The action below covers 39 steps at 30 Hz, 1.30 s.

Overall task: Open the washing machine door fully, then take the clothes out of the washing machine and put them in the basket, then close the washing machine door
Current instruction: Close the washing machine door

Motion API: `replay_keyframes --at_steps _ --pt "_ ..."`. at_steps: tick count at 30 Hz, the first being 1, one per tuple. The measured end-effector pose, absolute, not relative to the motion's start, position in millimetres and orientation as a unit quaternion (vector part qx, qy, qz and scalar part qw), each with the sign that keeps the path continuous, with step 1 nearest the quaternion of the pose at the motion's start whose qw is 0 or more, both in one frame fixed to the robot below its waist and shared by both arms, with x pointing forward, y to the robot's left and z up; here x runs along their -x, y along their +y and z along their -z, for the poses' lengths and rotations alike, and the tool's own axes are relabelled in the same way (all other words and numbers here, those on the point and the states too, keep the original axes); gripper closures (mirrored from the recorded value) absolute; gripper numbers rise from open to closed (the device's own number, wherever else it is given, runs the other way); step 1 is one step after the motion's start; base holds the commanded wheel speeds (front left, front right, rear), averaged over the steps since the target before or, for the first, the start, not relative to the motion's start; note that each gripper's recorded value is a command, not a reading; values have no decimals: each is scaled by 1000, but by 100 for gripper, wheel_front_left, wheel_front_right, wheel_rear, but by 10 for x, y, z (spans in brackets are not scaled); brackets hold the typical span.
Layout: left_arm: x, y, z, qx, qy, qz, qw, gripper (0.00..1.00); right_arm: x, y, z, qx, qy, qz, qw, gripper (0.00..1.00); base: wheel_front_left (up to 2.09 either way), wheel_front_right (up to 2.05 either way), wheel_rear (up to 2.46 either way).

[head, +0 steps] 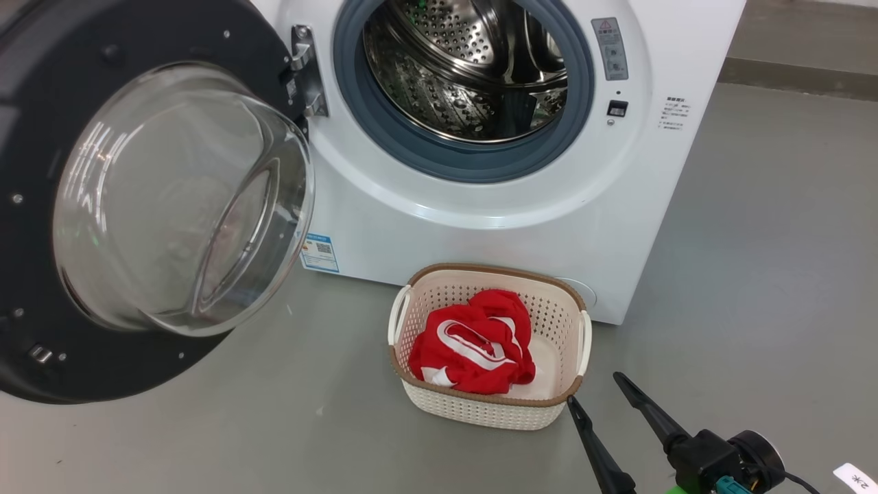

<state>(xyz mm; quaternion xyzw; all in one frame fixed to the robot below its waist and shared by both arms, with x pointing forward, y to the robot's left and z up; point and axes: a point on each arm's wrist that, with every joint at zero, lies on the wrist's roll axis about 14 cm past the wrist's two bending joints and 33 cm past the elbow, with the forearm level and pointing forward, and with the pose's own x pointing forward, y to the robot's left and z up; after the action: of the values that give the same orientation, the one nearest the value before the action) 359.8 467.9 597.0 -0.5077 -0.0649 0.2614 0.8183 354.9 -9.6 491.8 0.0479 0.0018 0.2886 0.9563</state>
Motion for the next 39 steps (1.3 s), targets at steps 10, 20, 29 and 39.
replay_keyframes --at_steps 10,20,29,39 --pt "-3655 4624 -5875 519 -42 -252 816 100 -3562 -175 -4905 -44 4 -280 959 0 0 0 0" --pt "-3678 4539 -5842 537 -9 -222 814 100 -3564 -178 -4917 -45 3 -279 959 0 0 0 0" --pt "-3786 4377 -5933 551 5 -176 816 100 -3578 -152 -4893 -47 7 -282 958 0 0 0 0" --pt "-3858 4060 -5879 594 12 -118 796 100 -3590 -87 -4867 -50 11 -289 956 0 0 0 0"
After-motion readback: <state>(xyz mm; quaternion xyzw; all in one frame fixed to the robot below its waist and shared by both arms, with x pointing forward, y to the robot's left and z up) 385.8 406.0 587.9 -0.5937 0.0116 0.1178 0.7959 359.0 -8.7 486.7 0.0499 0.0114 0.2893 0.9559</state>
